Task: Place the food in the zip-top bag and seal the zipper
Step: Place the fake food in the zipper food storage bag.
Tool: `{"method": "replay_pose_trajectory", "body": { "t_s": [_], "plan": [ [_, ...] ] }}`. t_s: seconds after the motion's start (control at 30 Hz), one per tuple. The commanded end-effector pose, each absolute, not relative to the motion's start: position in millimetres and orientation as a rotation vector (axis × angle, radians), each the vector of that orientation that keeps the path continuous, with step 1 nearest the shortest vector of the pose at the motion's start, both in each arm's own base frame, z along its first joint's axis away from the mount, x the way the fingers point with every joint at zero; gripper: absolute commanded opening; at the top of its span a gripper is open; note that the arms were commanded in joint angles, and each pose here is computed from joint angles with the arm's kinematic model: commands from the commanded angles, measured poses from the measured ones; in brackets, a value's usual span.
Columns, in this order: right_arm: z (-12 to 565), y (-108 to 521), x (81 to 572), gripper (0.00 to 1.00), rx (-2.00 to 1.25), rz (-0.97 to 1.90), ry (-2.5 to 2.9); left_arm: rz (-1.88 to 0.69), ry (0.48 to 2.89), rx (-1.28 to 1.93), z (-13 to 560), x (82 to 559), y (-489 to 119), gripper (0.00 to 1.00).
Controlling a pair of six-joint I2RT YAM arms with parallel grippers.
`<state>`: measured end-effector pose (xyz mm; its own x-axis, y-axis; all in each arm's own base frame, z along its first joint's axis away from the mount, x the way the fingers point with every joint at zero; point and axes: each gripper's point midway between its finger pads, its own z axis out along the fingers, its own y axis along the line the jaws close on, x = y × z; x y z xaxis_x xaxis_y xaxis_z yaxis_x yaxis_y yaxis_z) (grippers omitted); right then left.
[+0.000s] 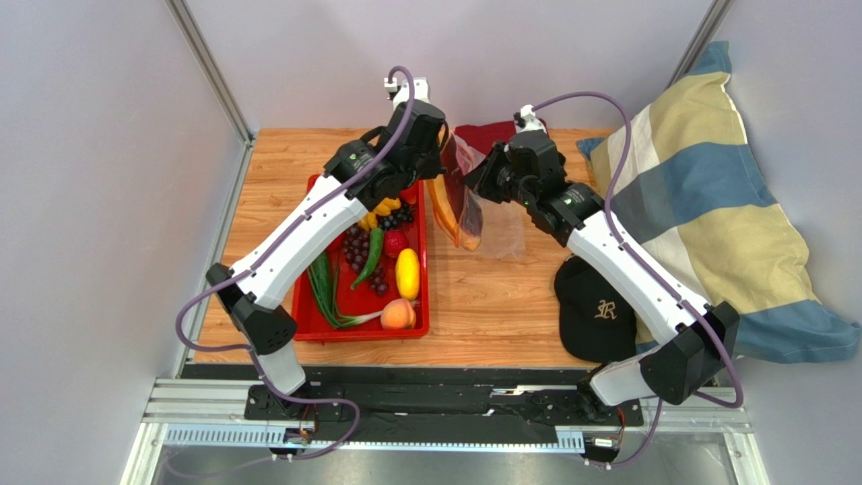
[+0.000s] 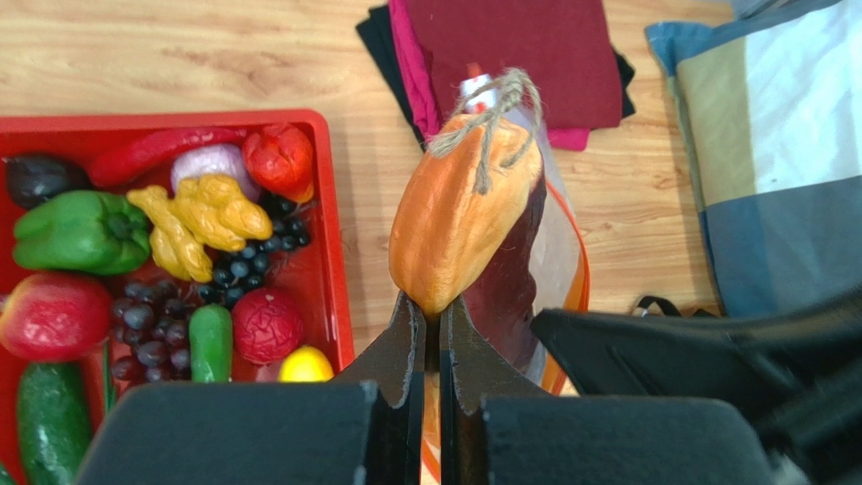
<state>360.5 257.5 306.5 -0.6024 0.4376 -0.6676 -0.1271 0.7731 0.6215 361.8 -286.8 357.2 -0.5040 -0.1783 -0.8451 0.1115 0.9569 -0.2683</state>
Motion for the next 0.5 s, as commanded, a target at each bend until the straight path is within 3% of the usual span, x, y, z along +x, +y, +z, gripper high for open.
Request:
{"method": "replay_pose_trajectory", "body": {
  "t_s": [0.0,0.3,0.47],
  "plan": [
    [348.4,255.5,364.7,0.00,0.249,0.785,1.943,-0.402,2.120,-0.074,345.2,362.7,-298.6,0.00],
    [344.6,268.0,365.0,0.00,0.300,0.848,1.947,-0.547,2.340,-0.215,291.7,350.1,-301.9,0.00],
    [352.9,255.1,367.0,0.00,0.319,0.815,1.911,-0.643,2.258,-0.407,307.1,381.0,-269.0,0.00]
  ]
}}
